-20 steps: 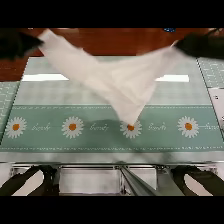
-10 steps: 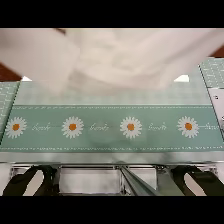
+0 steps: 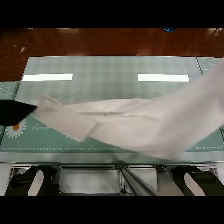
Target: Fold the shirts.
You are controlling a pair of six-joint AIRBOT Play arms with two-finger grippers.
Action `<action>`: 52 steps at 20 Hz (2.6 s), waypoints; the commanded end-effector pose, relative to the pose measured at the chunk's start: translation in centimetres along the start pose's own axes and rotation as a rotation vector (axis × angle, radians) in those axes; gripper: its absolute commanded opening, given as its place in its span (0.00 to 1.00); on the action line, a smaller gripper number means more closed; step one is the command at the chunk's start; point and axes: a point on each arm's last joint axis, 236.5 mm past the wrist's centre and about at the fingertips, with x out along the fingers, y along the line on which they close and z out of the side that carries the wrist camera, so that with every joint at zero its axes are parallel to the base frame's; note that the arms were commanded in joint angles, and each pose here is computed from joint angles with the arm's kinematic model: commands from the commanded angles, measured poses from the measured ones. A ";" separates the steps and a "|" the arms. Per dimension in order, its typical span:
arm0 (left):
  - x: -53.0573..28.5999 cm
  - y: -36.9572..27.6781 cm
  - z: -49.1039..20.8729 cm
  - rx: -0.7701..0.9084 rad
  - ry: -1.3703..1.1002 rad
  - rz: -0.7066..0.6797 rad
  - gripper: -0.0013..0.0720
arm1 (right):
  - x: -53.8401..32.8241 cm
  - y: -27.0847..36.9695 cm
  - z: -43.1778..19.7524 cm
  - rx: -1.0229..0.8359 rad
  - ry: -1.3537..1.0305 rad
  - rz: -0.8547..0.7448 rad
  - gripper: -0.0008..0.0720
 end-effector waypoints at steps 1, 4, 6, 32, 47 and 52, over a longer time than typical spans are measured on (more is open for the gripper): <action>8.0 5.2 -5.0 -0.205 0.073 0.005 0.05 | 9.7 -0.6 -5.8 0.117 0.149 0.067 0.04; 12.3 8.5 -5.1 -0.348 0.024 0.023 0.05 | 17.8 -2.7 -8.0 0.188 0.243 0.050 0.04; 14.1 9.6 -4.2 -0.377 0.011 0.011 0.05 | 22.7 -4.0 -8.4 0.220 0.269 0.040 0.05; 22.6 11.4 -6.4 -0.600 0.452 -0.163 0.42 | 14.5 -9.2 -35.6 0.613 0.773 -0.078 0.57; 22.6 11.0 -4.5 -0.520 0.425 -0.181 0.05 | 15.4 -1.1 -42.4 0.559 1.082 0.114 0.57; 21.8 10.3 -3.5 -0.492 0.432 -0.208 0.05 | 19.9 4.2 -35.6 0.577 0.834 0.362 0.05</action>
